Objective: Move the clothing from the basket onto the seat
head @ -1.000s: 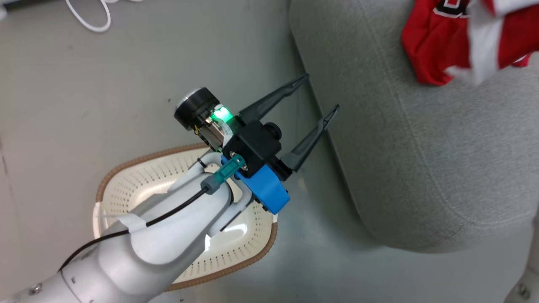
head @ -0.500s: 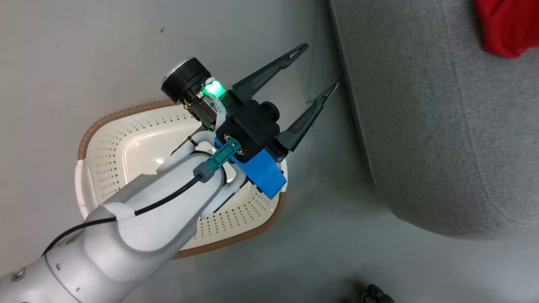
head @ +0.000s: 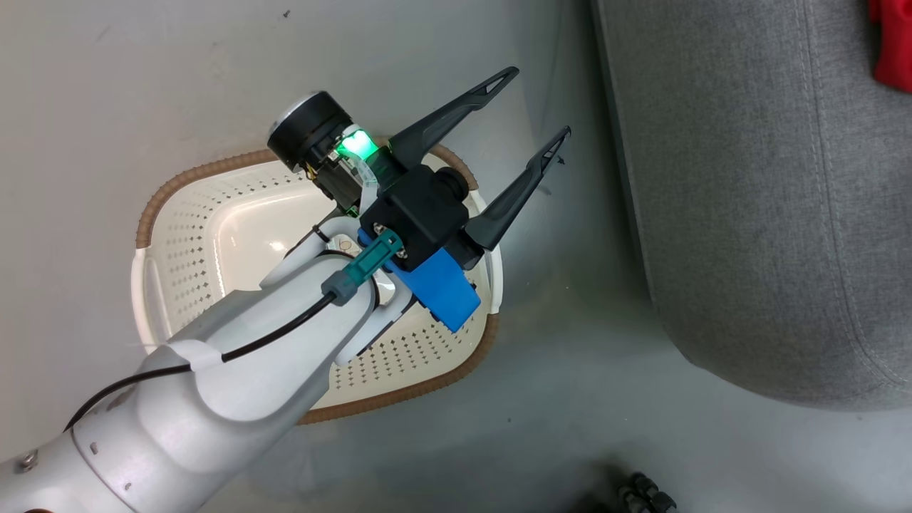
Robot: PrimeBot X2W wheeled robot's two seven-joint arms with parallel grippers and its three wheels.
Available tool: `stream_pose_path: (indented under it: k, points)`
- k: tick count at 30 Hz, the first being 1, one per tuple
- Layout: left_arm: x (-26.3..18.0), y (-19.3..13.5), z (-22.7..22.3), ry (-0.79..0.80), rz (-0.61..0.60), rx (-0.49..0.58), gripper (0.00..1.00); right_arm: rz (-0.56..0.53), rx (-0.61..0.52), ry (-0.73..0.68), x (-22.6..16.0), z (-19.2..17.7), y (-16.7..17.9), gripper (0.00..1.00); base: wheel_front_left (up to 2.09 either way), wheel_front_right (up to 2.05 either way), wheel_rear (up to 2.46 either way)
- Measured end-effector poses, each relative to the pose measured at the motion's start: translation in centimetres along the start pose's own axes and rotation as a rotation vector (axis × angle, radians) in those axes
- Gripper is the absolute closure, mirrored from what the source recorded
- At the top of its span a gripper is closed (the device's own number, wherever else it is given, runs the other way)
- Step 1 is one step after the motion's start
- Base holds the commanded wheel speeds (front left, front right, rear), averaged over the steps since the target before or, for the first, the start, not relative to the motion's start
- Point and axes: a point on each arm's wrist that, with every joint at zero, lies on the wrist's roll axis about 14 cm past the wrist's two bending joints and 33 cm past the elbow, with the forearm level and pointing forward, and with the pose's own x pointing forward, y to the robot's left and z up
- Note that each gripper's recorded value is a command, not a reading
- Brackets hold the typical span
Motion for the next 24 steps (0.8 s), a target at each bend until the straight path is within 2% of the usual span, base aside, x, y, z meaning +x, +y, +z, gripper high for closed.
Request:
stream_pose_path:
  k: [4, 5, 6, 11, 18, 24]
  points:
    - [-0.2, 0.2, -0.1, 0.003, 0.007, -0.002, 0.0, 0.008, 0.005, 0.049, -0.2, -1.6, 0.5, 1.0, 0.0, 0.0, 0.0]
    - [-0.2, 0.2, 0.0, 0.003, 0.009, 0.0, 0.0, 0.008, 0.008, 0.049, -0.2, -1.5, 0.6, 0.71, 0.0, 0.0, 0.0]
    - [-0.2, 0.3, 0.1, 0.002, 0.01, 0.002, 0.0, 0.008, 0.014, 0.045, -0.2, -1.4, 0.7, 0.02, 0.0, 0.0, 0.0]
    - [-0.5, 0.5, 1.5, -0.02, 0.034, 0.022, 0.0, -0.004, 0.044, 0.017, -0.6, 0.0, 0.1, 0.0, 0.0, 0.0, 0.0]
    - [-1.5, 0.0, 4.1, -0.049, 0.078, 0.036, 0.0, -0.009, 0.066, -0.06, -3.3, 3.1, -1.7, 0.0, 0.0, 0.0, 0.0]
    - [-3.0, -0.1, 6.4, -0.065, 0.14, 0.055, 0.0, 0.048, 0.069, -0.142, -6.3, 6.4, -1.3, 0.0, 0.0, 0.0, 0.0]
